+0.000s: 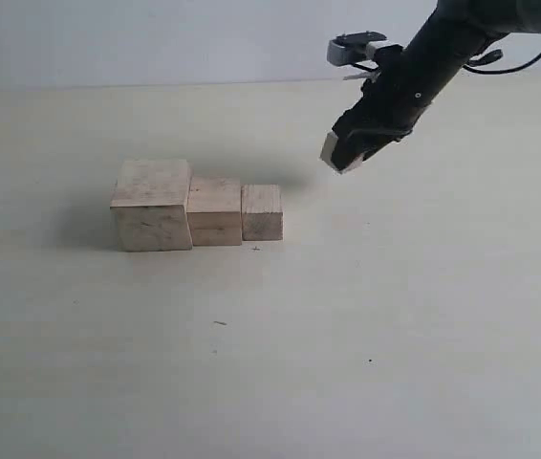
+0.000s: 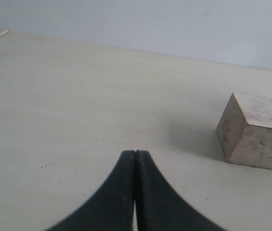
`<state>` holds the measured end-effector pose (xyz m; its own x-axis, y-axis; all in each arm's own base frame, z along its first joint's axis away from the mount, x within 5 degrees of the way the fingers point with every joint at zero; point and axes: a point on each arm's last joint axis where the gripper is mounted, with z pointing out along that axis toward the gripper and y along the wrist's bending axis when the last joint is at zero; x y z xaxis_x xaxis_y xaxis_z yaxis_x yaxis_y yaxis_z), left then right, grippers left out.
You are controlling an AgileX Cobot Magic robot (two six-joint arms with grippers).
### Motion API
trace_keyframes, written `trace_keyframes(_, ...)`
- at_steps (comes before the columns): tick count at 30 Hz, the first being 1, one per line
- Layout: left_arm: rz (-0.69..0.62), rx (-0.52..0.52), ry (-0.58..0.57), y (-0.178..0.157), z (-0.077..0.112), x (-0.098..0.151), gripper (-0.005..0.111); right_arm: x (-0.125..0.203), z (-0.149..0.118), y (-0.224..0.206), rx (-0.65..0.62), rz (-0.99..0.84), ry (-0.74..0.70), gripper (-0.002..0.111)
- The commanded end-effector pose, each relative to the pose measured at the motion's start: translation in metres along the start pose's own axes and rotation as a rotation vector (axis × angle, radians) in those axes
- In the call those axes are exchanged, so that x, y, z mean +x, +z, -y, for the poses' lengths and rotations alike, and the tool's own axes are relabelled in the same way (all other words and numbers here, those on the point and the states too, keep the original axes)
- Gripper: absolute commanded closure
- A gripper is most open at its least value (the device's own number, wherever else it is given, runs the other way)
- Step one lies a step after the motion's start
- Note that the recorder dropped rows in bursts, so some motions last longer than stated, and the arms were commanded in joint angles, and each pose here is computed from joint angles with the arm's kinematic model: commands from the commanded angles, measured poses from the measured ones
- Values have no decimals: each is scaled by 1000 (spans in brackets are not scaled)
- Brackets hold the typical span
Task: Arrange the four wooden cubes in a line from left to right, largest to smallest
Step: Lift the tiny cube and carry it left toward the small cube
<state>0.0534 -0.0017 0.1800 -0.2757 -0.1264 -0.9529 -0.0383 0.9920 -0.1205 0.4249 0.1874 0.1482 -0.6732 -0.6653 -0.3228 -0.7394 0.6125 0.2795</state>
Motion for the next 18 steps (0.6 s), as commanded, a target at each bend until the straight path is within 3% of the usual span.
trace_keyframes(1,12,-3,4,0,0,-1,107,1,-24,-10,-225,37,-533,108)
trace_keyframes(11,12,-3,4,0,0,-1,107,2,-33,3,-229,-30,-535,108)
trace_keyframes(18,12,-3,4,0,0,-1,107,4,-43,12,-184,-137,-637,108)
